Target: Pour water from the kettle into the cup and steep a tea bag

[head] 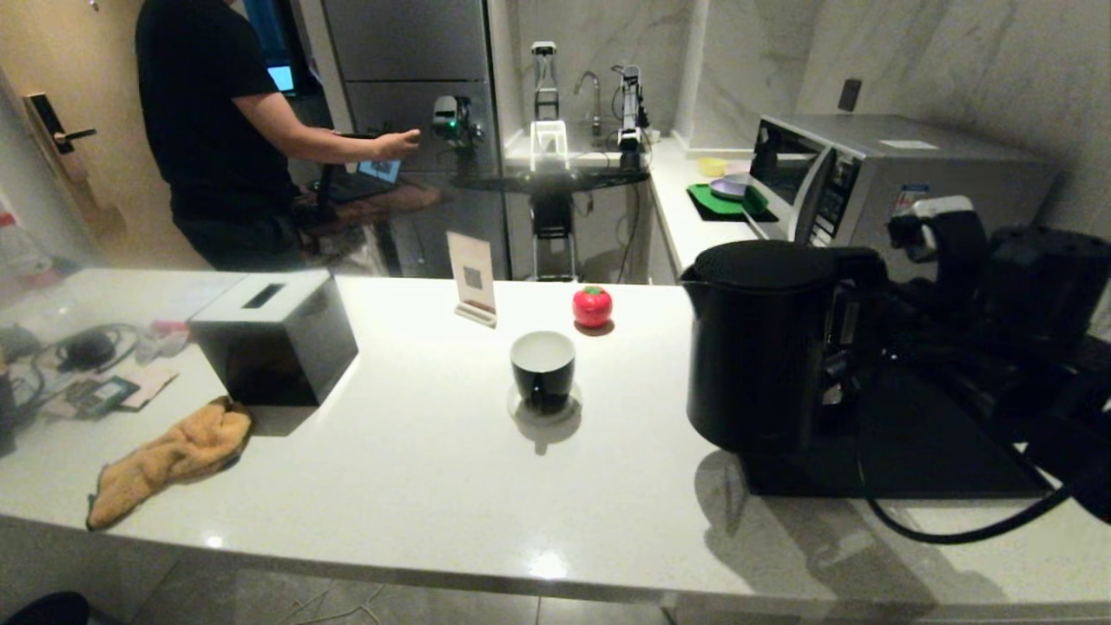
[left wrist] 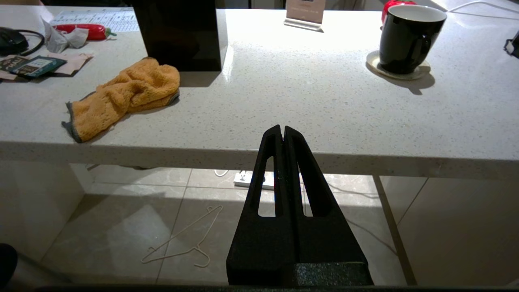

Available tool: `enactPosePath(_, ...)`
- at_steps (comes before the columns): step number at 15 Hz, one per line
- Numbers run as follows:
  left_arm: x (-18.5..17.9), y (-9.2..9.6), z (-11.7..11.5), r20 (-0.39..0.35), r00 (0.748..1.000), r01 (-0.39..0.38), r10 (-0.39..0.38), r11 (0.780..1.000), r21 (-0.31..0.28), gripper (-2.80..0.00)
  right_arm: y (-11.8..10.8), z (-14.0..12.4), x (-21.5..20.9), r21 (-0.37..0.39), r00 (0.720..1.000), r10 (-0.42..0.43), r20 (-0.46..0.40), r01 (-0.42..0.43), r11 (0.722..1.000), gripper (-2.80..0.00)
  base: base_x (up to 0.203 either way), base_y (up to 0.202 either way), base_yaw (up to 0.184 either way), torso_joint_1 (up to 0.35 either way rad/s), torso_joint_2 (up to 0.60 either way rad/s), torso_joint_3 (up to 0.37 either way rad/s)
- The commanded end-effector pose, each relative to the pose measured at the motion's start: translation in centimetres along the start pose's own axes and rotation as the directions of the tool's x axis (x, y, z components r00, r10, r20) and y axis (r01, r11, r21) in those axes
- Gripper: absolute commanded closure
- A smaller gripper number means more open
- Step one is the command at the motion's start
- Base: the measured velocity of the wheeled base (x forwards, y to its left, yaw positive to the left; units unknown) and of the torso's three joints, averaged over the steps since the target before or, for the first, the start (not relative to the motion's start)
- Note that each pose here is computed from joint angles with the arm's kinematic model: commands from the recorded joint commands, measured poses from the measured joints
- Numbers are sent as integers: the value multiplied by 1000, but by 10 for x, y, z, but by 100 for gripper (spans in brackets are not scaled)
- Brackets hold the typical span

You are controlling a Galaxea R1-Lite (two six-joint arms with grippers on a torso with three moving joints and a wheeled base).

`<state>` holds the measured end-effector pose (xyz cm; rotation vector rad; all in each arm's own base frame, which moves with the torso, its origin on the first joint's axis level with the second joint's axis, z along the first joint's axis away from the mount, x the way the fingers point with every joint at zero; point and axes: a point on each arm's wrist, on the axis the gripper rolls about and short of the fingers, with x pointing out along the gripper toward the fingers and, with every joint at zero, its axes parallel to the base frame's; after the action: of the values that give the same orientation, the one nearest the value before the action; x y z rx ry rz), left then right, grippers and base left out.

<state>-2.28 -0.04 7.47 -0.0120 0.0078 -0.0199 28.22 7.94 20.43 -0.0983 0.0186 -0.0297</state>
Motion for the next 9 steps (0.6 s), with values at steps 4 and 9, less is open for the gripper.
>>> enactPosePath(4, 0, 0, 0, 0, 1000, 0, 0, 1000, 0, 0, 22, 12, 6, -14, 998, 61, -16, -61, 998, 0, 0, 0, 0, 0, 0, 0)
enactPosePath(9, 0, 0, 0, 0, 1000, 0, 0, 1000, 0, 0, 40, 24, 16, -23, 995, 99, -29, -99, 995, 0, 0, 0, 0, 0, 0, 0)
